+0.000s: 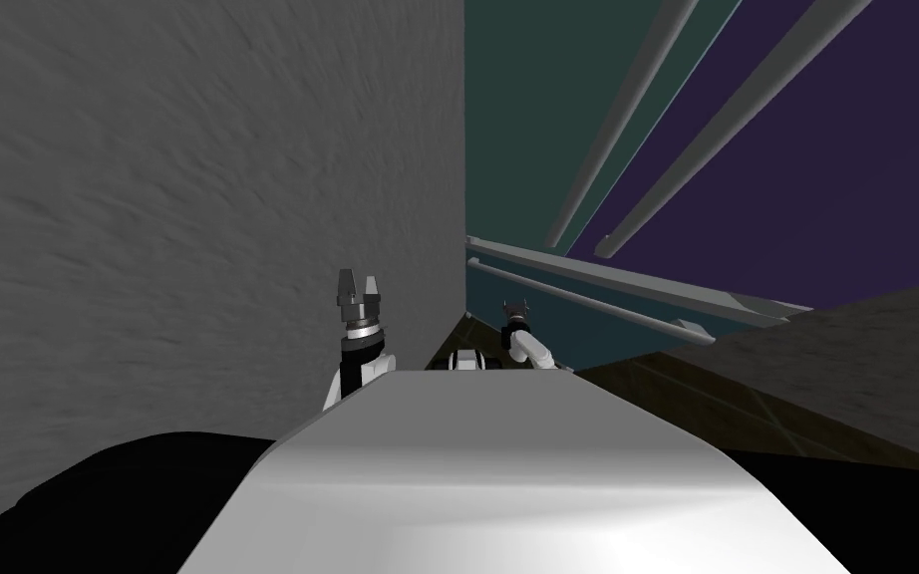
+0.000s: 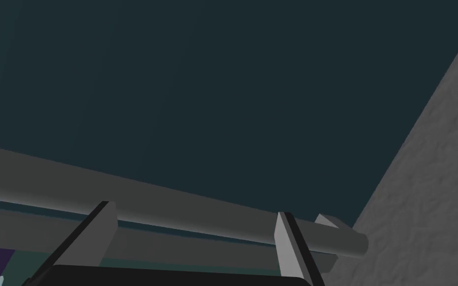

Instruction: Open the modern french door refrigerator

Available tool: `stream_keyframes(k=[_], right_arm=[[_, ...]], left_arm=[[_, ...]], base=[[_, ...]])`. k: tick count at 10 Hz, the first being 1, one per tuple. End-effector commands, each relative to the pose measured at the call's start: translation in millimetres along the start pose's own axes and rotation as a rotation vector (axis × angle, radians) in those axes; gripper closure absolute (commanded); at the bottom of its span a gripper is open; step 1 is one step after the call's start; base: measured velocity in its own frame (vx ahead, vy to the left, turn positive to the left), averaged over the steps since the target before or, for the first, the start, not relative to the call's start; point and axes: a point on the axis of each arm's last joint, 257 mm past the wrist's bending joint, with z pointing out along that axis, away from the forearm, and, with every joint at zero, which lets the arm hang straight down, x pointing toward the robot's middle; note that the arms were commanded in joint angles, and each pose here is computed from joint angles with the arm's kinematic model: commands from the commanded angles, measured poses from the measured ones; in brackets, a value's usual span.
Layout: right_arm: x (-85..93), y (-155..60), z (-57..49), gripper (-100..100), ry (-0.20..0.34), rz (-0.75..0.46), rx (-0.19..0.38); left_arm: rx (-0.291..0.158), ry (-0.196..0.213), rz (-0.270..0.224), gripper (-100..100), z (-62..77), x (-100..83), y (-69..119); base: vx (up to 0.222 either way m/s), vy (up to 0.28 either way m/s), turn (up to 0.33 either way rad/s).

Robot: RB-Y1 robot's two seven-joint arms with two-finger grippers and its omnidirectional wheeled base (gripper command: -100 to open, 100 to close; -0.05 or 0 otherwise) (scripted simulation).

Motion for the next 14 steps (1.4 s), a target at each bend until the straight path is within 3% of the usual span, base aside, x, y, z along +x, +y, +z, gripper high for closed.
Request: stream_keyframes(k=[1,2,4,7,14], right_arm=[[9.4,-18.4,0.3,-100,0.002,-0.089,0.071],[16.3,-25.5,0.5,-100,-0.006,-0.171,0.096],[17.5,-36.4,-0.7,-100,0.003,-0.171,0.139],[29.1,-61.7,-4.1,-100,-0.010,-0.324,0.227],[37.1,-113.5,-20.3,-100,-0.034,-0.521,0.414]], left_arm=[[0.000,0.000,0.000,0,0.0,0.0,0.0],[0.000,0.000,0.000,0,0.0,0.0,0.0],[0.000,0.000,0.000,0,0.0,0.0,0.0],[0.000,0.000,0.000,0,0.0,0.0,0.0],[-0.018,0.003,-0.002,0,-3.8,1.3,5.7]], base=[[0.051,0.013,0.028],[0.073,0.021,0.040],[0.046,0.004,0.010],[0.048,-0.004,0.033],[0.052,0.000,0.021]])
